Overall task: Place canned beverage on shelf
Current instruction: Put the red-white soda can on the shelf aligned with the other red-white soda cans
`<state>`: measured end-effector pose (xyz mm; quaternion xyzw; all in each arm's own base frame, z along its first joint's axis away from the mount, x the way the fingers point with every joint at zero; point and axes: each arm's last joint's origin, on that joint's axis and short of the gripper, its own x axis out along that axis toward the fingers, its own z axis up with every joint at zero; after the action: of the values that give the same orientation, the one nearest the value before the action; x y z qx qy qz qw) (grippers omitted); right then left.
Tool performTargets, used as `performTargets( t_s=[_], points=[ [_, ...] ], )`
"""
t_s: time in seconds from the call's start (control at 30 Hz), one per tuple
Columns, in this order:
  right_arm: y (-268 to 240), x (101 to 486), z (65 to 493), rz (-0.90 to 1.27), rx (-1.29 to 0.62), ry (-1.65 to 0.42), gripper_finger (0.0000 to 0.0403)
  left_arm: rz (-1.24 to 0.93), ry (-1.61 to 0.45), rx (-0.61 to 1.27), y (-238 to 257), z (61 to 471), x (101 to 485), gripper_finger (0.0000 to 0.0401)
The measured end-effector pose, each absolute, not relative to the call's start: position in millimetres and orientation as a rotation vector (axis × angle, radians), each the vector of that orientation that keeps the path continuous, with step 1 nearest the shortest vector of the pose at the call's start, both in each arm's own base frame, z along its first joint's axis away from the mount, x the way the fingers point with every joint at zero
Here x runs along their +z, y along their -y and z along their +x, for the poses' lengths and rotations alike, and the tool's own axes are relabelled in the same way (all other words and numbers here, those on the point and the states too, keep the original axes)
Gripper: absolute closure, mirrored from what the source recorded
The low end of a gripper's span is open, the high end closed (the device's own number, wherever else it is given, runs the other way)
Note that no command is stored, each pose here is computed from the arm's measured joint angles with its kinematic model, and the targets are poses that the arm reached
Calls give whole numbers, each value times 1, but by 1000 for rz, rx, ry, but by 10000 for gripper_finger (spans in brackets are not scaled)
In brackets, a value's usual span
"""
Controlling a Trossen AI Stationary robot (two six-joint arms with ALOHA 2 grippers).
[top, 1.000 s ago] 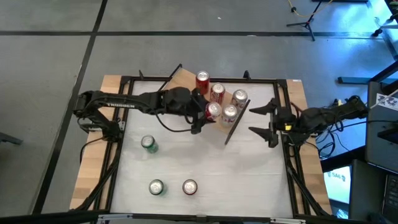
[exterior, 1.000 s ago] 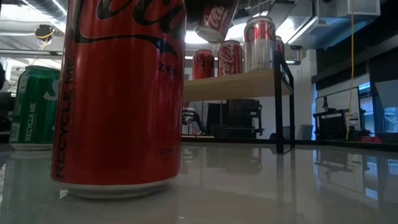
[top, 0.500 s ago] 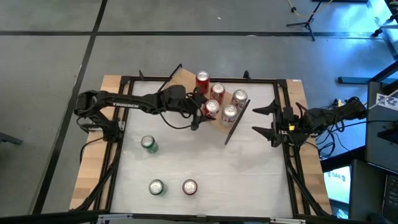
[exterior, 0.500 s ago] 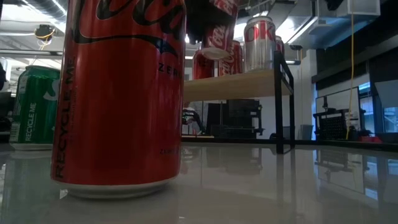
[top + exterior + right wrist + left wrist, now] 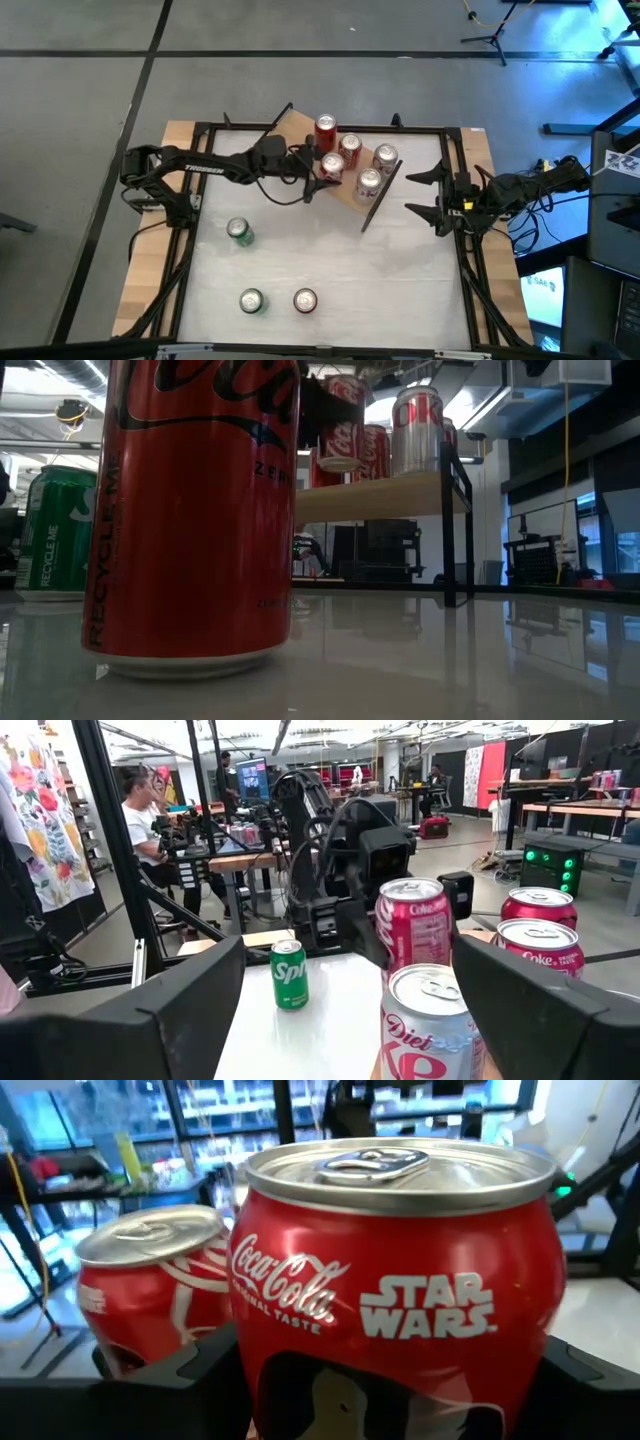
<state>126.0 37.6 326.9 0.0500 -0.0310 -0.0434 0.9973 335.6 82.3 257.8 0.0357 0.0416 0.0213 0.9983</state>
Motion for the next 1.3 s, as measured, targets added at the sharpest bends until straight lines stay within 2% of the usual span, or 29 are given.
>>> performTargets(
  t_s=[0.4, 0.63, 1.0, 1.3],
  points=[
    [-38, 327, 126, 96, -88, 62, 54, 74, -41, 35, -85, 333, 247, 115],
    [-38, 326, 127, 94, -86, 58, 54, 47, -33, 39, -90, 347, 222, 115],
    [-38, 326, 127, 70, -86, 57, 54, 55, -33, 48, -93, 348, 219, 114],
    [-38, 326, 127, 71, -86, 57, 54, 53, -38, 54, -94, 348, 219, 81]
  ],
)
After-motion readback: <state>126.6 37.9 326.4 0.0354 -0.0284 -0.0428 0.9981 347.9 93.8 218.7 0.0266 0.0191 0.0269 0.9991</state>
